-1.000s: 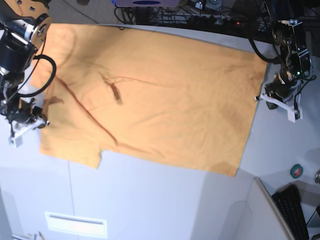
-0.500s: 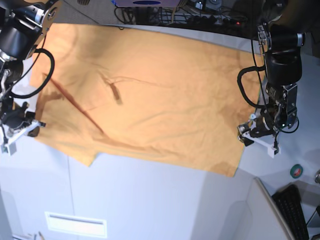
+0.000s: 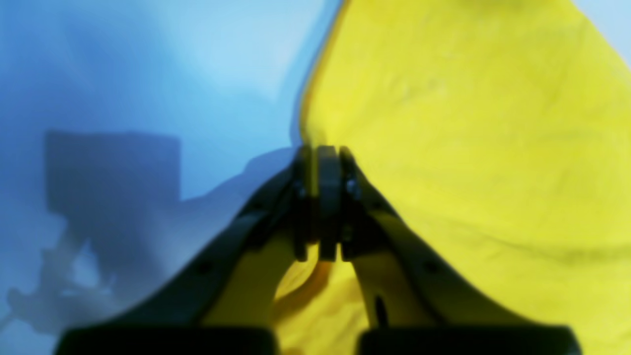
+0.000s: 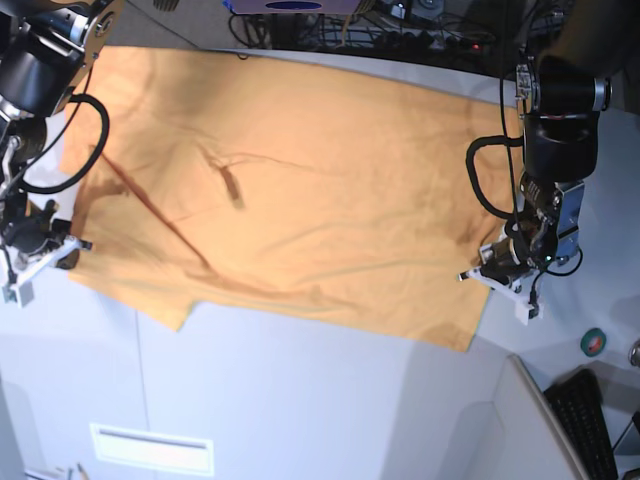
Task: Layout the t-shirt on the table in an organized manner, then fold the t-shirt properly
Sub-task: 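Lift the held edge and fold it over toward the shirt's middle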
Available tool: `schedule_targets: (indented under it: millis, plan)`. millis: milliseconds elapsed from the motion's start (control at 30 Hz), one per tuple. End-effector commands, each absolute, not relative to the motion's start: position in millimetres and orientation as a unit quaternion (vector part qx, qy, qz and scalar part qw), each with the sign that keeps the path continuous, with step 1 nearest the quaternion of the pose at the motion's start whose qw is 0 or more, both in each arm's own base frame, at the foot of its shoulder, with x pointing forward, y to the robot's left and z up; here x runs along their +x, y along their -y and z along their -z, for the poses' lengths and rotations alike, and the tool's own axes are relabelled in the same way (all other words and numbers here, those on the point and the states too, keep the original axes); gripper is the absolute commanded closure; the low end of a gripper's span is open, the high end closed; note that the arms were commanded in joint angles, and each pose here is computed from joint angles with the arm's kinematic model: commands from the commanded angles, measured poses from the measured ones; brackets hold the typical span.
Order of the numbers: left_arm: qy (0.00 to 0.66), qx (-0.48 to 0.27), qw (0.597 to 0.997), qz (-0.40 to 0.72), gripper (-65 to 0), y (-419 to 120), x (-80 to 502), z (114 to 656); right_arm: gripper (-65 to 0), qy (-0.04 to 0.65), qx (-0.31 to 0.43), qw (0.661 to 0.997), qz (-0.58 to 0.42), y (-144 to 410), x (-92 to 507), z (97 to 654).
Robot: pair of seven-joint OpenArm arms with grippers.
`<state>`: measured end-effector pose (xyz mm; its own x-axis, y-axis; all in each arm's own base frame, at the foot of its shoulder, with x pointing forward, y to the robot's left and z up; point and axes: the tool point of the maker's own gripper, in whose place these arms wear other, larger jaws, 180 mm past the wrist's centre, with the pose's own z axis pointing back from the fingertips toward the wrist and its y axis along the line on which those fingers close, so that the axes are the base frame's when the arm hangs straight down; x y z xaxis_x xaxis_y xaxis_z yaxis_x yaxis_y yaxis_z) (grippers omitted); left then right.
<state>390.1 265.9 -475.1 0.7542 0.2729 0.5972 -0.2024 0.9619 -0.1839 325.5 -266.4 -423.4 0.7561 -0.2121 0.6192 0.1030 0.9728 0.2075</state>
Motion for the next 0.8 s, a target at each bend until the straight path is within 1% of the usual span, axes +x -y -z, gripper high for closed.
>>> schedule_targets:
  millis: [0,100,233,333,500,633,767]
  plan:
    - [0.371,-0.052,0.919,-0.124,0.0,-274.1,412.4,446.2,0.0,0.368,0.076,0.923,0.080,273.0,338.9,406.1]
    - [0.400,-0.053,0.908,-0.112,0.0,-271.4,413.2,428.3,0.0,0.368,0.076,0.923,0.080,273.0,338.9,406.1]
    - [0.393,-0.055,0.915,-0.075,0.0,-257.1,402.2,412.5,0.0,0.368,0.076,0.923,0.080,273.0,338.9,406.1]
    - [0.378,-0.050,0.921,-0.077,0.0,-259.0,381.4,411.1,0.0,0.368,0.076,0.923,0.080,273.0,338.9,406.1]
    - [0.343,-0.040,0.933,-0.101,0.0,-274.2,341.7,420.5,0.0,0.367,0.076,0.924,0.080,272.8,338.5,407.1]
    - [0.312,-0.035,0.944,-0.102,0.0,-276.6,311.0,431.1,0.0,0.367,0.076,0.923,0.080,272.8,338.7,406.9]
    - [0.300,-0.029,0.948,-0.099,0.0,-278.1,286.1,435.2,0.0,0.368,0.076,0.923,0.080,272.9,338.9,406.7]
